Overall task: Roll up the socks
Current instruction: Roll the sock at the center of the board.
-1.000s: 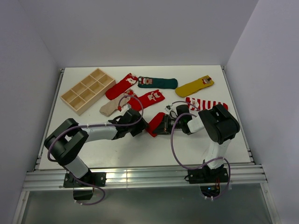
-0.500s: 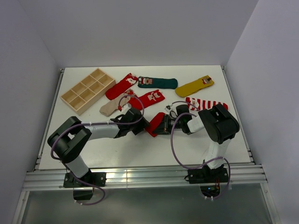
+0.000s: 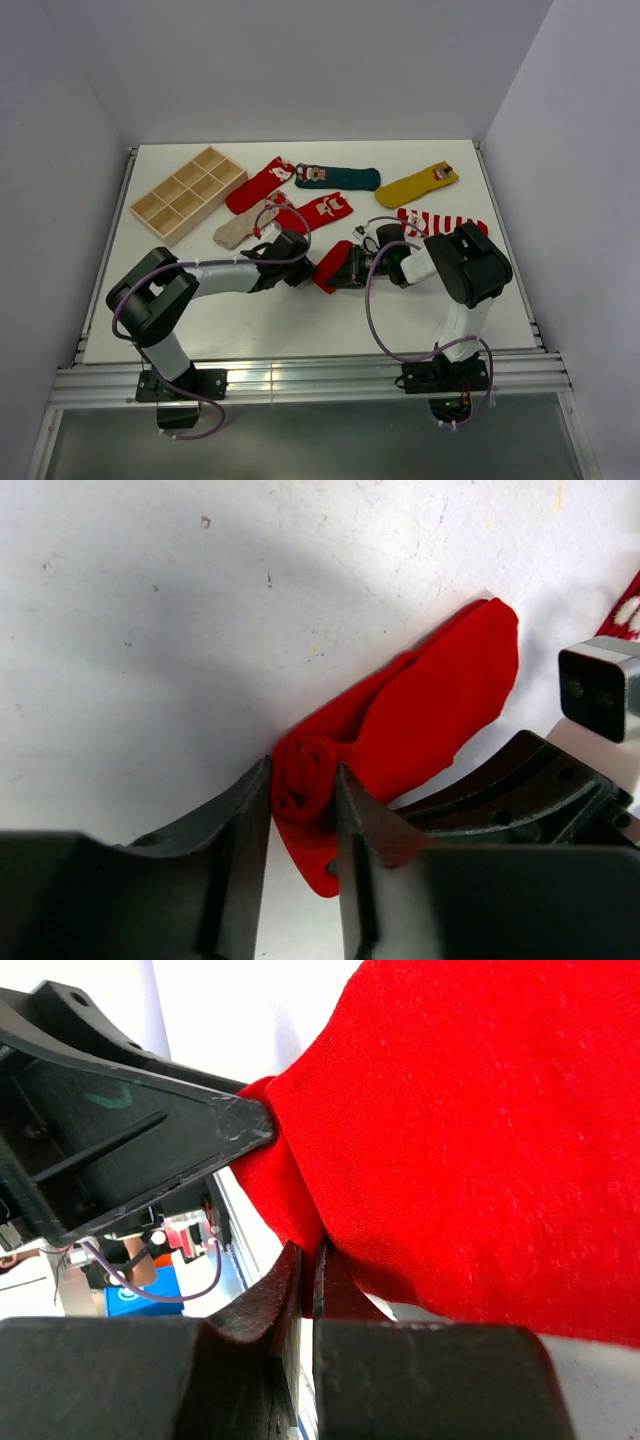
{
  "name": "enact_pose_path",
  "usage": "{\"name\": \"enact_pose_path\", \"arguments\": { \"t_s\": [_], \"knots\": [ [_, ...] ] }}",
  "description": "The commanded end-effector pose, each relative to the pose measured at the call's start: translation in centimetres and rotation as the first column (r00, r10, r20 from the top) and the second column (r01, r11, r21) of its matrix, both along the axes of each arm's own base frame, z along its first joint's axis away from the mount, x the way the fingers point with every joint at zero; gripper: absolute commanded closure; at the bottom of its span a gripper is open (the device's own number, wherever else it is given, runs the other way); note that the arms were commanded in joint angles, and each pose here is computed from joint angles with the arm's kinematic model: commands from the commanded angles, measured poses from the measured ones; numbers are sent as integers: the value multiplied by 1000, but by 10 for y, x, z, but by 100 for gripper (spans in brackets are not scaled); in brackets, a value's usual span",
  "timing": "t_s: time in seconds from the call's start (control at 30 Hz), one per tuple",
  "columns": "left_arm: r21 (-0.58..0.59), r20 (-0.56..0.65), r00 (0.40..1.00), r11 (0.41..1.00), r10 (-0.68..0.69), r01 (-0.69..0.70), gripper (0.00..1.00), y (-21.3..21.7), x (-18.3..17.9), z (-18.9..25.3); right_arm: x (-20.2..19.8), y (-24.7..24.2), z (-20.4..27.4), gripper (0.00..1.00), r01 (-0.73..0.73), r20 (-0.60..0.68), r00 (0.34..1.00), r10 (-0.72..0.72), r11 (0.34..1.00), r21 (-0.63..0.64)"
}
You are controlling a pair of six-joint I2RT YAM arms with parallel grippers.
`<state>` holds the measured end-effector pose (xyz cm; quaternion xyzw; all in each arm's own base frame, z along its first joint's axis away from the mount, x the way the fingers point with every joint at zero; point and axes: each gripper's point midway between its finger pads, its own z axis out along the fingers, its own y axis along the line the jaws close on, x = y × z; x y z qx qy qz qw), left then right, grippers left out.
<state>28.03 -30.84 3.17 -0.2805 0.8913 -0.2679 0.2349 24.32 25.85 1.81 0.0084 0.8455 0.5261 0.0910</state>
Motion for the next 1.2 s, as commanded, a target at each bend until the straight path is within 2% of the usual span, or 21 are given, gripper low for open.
{"name": "enact_pose_path", "arguments": {
  "t_s": [0.0,0.17,0.3,0.37,0.43,0.57,0.6,0.7,0.77,0.9,1.17],
  "knots": [
    [73,-20,1000,997,12,-10,67,4,-2,-6,-6,-24,-47,100,79,-77,992,-95,978,-191],
    [85,-28,1000,996,-5,8,76,-2,-1,-6,-8,-24,-51,100,84,-88,991,-102,978,-191],
    [101,-41,999,994,-29,33,93,-6,-1,-8,-9,-25,-53,100,86,-83,991,-104,976,-198],
    [127,-50,998,991,-38,44,100,-6,0,-9,-9,-27,-52,96,88,-60,993,-103,974,-209],
    [148,-48,998,988,-47,54,100,-7,3,-6,-5,-30,-44,91,108,-10,994,-113,969,-224],
    [230,-84,993,968,-85,102,100,-2,1,-10,4,-37,-24,70,146,128,985,-115,951,-273],
    [242,-88,992,964,-92,111,100,-2,1,-10,7,-40,-21,68,161,160,980,-118,943,-292],
    [291,-116,986,945,-120,149,100,-1,2,-13,17,-44,11,58,224,328,938,-113,920,-323],
    [310,-125,982,935,-142,174,100,-5,5,-13,20,-51,15,56,271,409,907,-98,879,-391],
    [346,-162,972,913,-169,216,100,-4,4,-15,20,-49,42,55,343,571,820,-40,833,-435],
    [385,-183,959,882,-216,272,100,-7,7,-13,12,-29,62,58,361,718,691,79,823,-438]
  ]
}}
